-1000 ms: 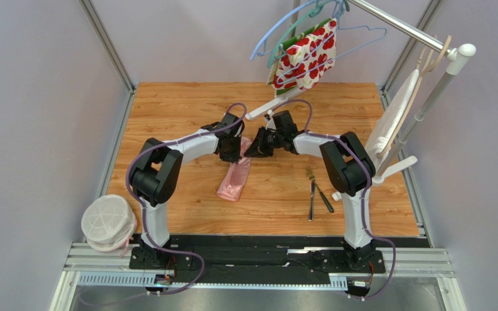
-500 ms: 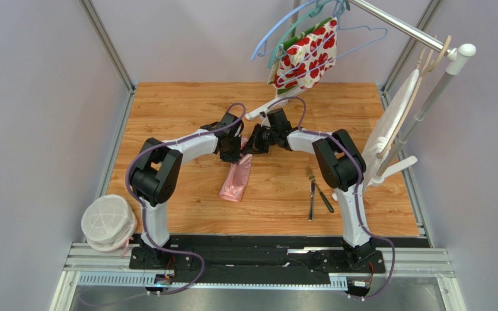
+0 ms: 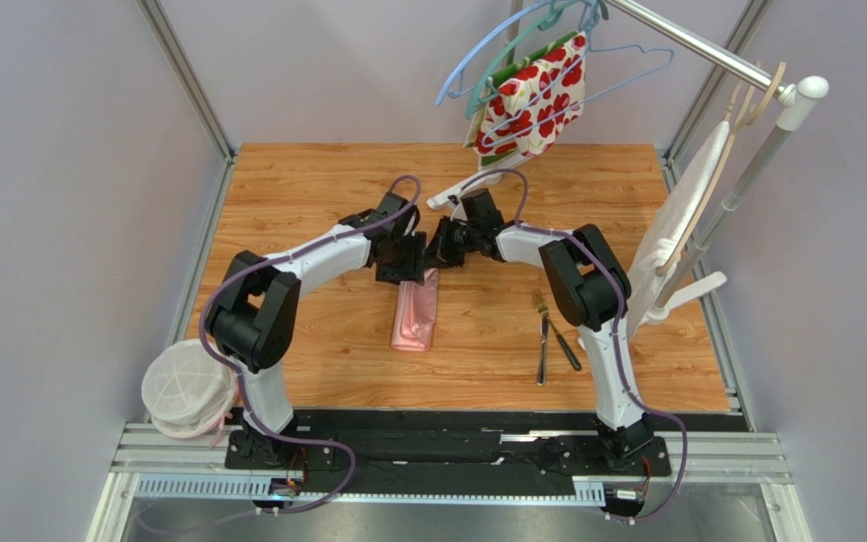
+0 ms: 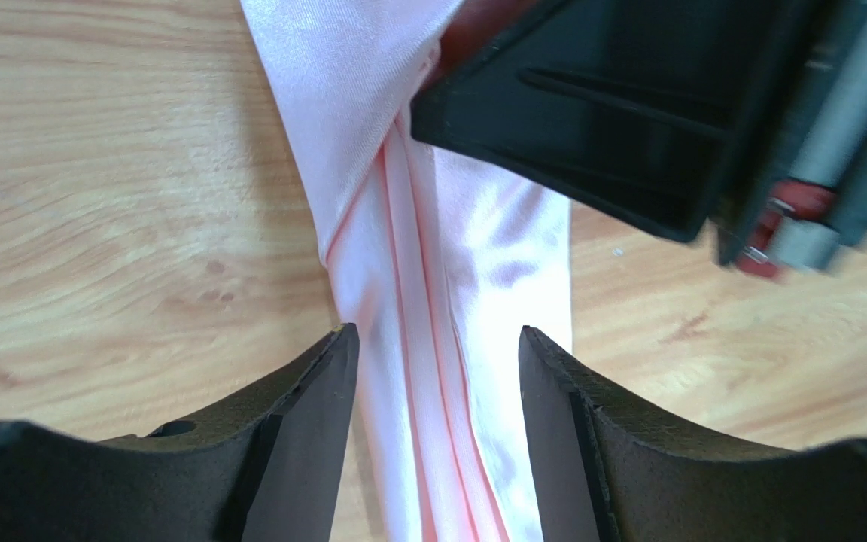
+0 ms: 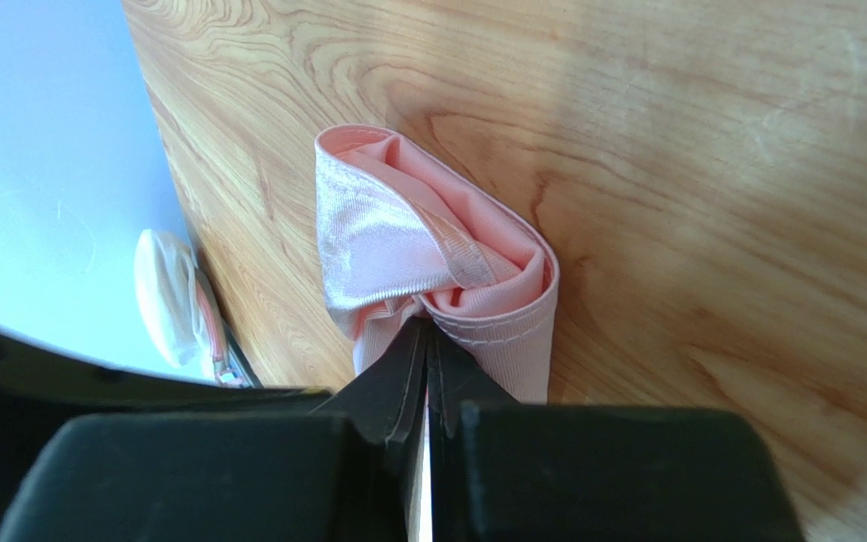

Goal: Fold the napkin into a case and place the utensils inside
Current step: Fold the 2/3-rectangle-folded napkin at the center of the board.

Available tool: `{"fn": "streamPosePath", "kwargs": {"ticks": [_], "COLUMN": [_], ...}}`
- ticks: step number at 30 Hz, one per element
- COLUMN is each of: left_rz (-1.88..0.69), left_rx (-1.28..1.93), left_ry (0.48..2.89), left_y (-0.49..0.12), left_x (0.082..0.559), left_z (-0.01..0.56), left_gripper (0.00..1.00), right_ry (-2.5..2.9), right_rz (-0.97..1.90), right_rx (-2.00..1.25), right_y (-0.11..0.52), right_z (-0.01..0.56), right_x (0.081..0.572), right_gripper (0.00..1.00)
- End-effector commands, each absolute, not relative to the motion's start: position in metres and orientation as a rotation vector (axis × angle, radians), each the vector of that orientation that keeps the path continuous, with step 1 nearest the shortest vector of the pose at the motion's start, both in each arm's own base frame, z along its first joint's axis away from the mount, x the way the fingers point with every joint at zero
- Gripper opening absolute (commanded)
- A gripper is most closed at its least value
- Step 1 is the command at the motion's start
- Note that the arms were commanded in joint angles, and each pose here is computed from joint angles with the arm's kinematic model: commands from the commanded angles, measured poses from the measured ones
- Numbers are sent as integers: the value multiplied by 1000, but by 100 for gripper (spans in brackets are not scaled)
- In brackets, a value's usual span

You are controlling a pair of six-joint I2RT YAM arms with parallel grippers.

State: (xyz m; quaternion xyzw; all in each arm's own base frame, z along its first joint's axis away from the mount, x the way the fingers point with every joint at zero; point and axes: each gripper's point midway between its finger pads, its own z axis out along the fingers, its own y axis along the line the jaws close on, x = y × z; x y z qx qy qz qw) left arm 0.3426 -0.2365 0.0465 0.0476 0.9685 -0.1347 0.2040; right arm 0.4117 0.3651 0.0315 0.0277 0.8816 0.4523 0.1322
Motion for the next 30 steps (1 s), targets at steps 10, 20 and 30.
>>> {"fn": "streamPosePath", "kwargs": {"ticks": [10, 20, 30], "left_rz": [-281, -441, -501], "left_rx": [22, 36, -1], "left_ry": [2677, 2628, 2652], "left_y": [-210, -228, -234], "left_x": [385, 395, 369], "left_z": [60, 38, 29], "left_gripper": [35, 35, 30], "right_ry": [2492, 2475, 2510], "right_rz": [1416, 1474, 1477], "right_rx": [-39, -50, 35], "right_y": [379, 388, 398], "right_z": [47, 48, 37], "right_x": [415, 417, 414], "right_gripper": [2, 2, 0]}}
